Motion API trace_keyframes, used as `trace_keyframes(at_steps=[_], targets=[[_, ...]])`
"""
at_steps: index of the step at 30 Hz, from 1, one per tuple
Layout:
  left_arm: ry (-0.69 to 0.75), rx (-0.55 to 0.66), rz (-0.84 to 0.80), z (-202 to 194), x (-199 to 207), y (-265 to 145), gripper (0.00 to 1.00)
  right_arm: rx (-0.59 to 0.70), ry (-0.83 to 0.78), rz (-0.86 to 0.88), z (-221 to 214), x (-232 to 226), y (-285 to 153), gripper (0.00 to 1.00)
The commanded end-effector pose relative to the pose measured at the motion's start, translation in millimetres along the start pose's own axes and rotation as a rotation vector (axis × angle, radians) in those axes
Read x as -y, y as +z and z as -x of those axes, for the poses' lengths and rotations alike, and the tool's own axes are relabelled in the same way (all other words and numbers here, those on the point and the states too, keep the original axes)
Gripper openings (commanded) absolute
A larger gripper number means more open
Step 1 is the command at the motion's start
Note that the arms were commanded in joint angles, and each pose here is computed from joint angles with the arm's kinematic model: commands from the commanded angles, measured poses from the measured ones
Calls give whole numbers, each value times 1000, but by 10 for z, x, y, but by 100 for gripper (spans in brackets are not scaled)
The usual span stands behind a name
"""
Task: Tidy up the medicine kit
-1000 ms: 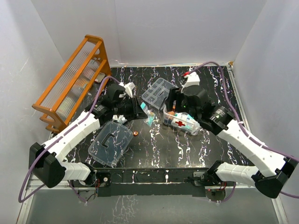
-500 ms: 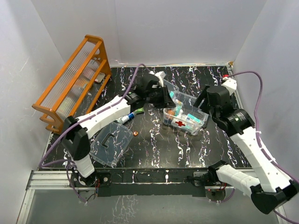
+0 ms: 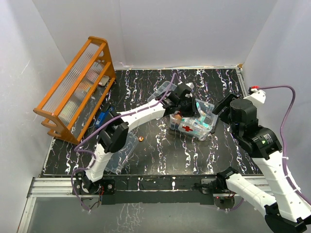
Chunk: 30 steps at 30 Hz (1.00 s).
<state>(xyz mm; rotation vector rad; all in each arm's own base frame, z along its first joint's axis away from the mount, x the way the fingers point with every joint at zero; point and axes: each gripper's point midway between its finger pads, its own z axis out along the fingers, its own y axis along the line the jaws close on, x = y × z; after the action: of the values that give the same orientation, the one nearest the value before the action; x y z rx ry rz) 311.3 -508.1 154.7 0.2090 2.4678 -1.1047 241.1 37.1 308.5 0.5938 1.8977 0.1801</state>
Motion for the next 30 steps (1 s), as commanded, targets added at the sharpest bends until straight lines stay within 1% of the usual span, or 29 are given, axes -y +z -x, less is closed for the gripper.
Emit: trace_keyframes(at_steps=[1,8,14,19,22,25,30], targets=[[-4,-15,-50,-50,260,-14,14,48,22,-26,92,61,-18,64],[34,-66,32,-223,163,167,15,36,17,3,72,-26,28,64],[110,-91,130,-348,65,227,21,23,17,26,29,-73,52,64],[108,-114,161,-399,-5,226,27,28,19,17,19,-38,50,63],[102,-126,177,-428,-44,218,28,46,27,4,48,0,35,63],[99,-124,194,-421,-65,194,28,54,34,1,64,12,26,62],[118,-98,244,-348,-115,115,34,49,31,-7,48,21,38,62]])
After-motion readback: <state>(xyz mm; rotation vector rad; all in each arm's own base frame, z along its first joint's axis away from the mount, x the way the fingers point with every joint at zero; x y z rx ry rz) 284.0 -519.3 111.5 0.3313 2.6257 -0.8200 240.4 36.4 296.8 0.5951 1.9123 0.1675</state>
